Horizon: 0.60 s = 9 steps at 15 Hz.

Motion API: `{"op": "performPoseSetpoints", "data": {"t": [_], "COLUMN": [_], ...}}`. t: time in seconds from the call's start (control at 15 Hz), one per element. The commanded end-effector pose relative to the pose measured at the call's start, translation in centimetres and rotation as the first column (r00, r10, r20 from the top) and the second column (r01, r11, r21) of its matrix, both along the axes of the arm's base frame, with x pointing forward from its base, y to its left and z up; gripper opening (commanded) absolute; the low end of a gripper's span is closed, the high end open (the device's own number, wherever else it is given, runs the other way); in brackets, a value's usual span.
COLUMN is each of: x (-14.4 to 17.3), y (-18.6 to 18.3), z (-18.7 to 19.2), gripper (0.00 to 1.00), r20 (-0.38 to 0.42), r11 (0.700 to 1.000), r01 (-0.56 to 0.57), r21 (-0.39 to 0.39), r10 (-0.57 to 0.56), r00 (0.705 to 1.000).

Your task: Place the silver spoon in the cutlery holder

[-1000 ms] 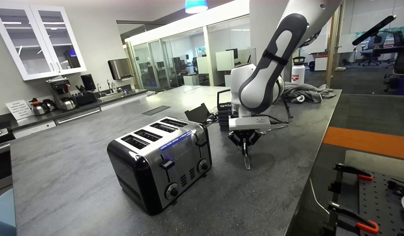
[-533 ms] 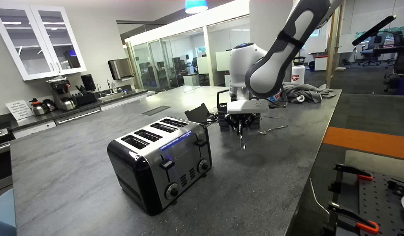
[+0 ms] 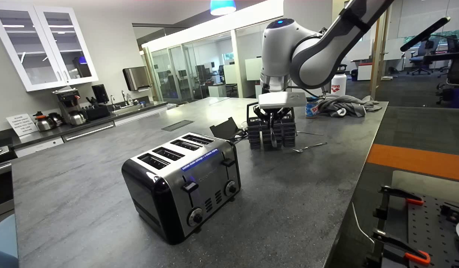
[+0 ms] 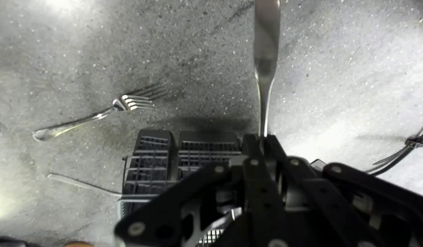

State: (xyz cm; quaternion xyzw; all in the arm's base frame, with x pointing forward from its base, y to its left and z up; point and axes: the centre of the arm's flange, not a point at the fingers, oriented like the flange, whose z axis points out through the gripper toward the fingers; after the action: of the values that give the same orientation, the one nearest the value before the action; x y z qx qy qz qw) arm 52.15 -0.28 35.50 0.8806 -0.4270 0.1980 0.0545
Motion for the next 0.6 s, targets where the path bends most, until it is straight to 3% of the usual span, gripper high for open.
{"op": "performPoseSetpoints", "data": {"t": [0.0, 0.53], "x": [0.0, 1.9], "y": [0.2, -0.9], "z": [1.9, 2.9], "gripper": [0.02, 0.02], "r20": [0.024, 0.156], "r11": [0.993, 0.921], "r01": [0.048, 0.147], "r21": [-0.109, -0.361], "r10": [-0.046, -0.096], "r00": [0.999, 0.983]}}
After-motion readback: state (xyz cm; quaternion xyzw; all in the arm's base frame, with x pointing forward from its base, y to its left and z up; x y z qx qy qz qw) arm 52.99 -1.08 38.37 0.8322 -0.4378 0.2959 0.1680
